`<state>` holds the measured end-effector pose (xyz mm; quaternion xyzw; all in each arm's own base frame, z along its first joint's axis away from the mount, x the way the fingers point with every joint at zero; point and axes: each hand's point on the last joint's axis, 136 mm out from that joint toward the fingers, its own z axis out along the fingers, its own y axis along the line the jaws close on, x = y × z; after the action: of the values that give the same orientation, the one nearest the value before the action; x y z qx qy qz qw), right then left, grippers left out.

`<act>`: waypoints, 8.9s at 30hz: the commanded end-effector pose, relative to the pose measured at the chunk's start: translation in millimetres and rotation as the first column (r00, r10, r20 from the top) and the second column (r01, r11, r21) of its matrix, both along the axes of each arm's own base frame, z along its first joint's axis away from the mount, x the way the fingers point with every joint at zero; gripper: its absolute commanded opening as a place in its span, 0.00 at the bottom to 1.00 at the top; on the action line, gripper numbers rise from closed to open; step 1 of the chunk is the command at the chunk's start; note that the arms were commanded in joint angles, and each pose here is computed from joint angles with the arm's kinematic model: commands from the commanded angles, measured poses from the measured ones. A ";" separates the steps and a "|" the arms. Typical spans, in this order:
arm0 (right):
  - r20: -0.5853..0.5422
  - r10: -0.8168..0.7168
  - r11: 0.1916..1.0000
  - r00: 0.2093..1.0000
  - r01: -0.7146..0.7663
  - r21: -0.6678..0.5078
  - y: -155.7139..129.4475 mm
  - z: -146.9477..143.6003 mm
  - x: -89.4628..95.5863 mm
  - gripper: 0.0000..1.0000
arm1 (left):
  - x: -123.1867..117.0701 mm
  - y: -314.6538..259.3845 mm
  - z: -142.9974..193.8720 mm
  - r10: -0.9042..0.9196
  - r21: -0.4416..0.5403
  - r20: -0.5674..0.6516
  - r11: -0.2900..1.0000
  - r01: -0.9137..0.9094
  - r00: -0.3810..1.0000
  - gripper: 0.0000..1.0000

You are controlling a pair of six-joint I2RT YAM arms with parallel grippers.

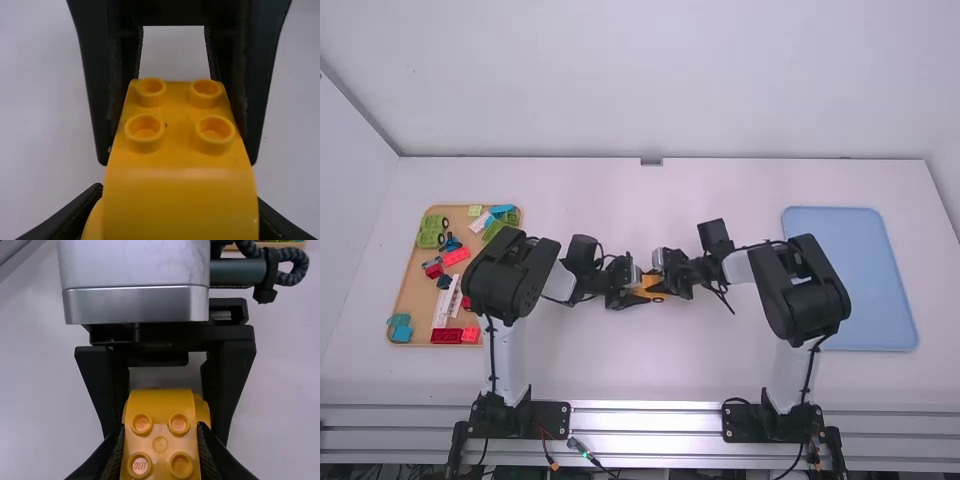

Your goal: Assemble lego blocks to make yellow taxi

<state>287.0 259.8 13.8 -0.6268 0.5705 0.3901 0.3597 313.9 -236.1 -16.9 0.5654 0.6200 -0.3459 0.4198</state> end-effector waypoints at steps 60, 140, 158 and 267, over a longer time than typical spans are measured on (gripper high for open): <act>-0.046 -0.077 0.997 0.996 0.078 0.028 -20.6 -2.9 10.2 0.46 | -4.8 -2.7 -11.9 -0.004 0.034 -0.031 0.999 0.005 0.999 0.44; 0.218 -0.772 0.479 0.598 0.771 -0.419 -216.3 28.9 111.9 0.25 | 31.1 76.5 112.3 0.287 0.175 0.153 0.934 -0.312 0.945 0.99; 0.045 -0.988 -0.155 -0.149 0.910 -0.385 -444.7 -22.2 104.7 0.37 | 50.1 73.9 134.3 0.329 0.096 0.223 0.930 -0.356 0.918 0.99; -0.038 -0.997 -0.076 -0.067 0.938 0.338 -257.1 134.0 -41.5 0.00 | -68.4 236.1 164.6 0.992 -0.314 -0.006 0.121 -0.942 0.130 0.00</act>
<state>245.6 2.5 152.2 -0.0062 0.7412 0.0052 0.6712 245.6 -0.6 151.9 0.0008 0.7411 -0.0013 0.6714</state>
